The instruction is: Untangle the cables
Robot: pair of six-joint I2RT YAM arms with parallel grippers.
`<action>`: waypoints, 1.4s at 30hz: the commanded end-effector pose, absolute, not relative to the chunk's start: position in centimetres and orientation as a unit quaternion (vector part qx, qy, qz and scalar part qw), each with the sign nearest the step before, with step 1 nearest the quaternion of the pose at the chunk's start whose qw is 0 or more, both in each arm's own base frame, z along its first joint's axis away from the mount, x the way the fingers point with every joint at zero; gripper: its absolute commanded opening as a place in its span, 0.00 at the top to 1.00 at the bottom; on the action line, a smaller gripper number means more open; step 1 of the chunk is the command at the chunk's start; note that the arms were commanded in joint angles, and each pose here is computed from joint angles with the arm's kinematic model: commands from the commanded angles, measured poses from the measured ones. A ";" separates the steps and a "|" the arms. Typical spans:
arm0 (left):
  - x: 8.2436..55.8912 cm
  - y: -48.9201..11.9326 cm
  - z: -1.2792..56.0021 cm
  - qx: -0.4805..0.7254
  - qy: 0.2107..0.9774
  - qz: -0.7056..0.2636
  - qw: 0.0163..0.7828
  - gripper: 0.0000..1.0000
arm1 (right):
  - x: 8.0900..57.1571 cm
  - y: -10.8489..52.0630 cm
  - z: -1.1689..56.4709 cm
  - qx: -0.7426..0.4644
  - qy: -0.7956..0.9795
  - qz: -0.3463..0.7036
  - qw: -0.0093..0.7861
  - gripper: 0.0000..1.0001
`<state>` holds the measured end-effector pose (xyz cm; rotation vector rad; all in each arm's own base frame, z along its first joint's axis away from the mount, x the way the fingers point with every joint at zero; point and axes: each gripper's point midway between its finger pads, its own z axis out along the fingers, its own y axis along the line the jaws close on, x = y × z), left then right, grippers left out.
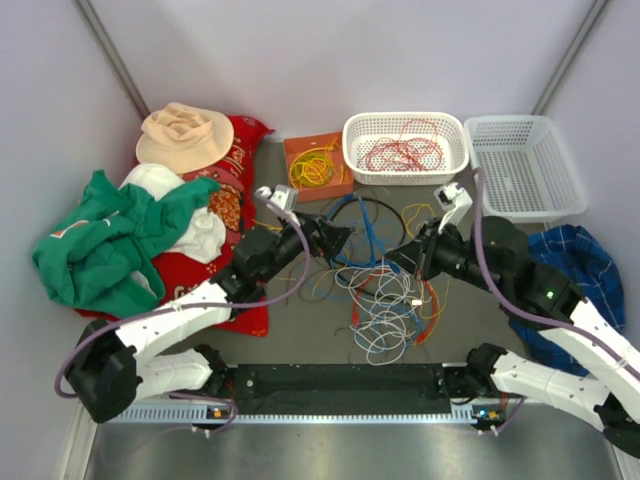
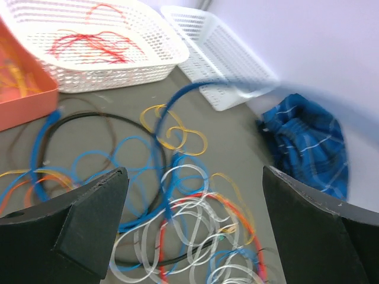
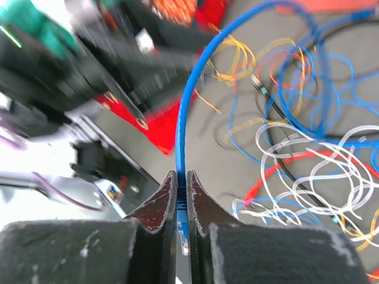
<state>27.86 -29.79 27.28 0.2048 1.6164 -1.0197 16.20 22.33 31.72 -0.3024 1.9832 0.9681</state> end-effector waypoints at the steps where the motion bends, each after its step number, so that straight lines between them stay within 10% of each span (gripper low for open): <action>1: 27.7 -26.1 29.9 0.060 0.621 -0.409 0.666 0.01 | 16.3 21.6 37.7 -0.083 0.764 0.422 0.482 1.00; 7: 27.6 -23.3 28.2 0.006 0.655 -0.374 0.657 0.01 | 23.2 14.6 38.1 0.056 0.785 0.237 0.570 1.00; 26: 23.3 -21.2 24.0 -0.002 0.691 -0.403 0.600 0.01 | 38.4 0.5 50.2 0.325 0.612 0.125 0.710 1.00; 42: 22.6 -20.2 22.0 -0.016 0.703 -0.399 0.589 0.01 | 46.2 -9.3 41.2 0.390 0.649 -0.035 0.652 1.00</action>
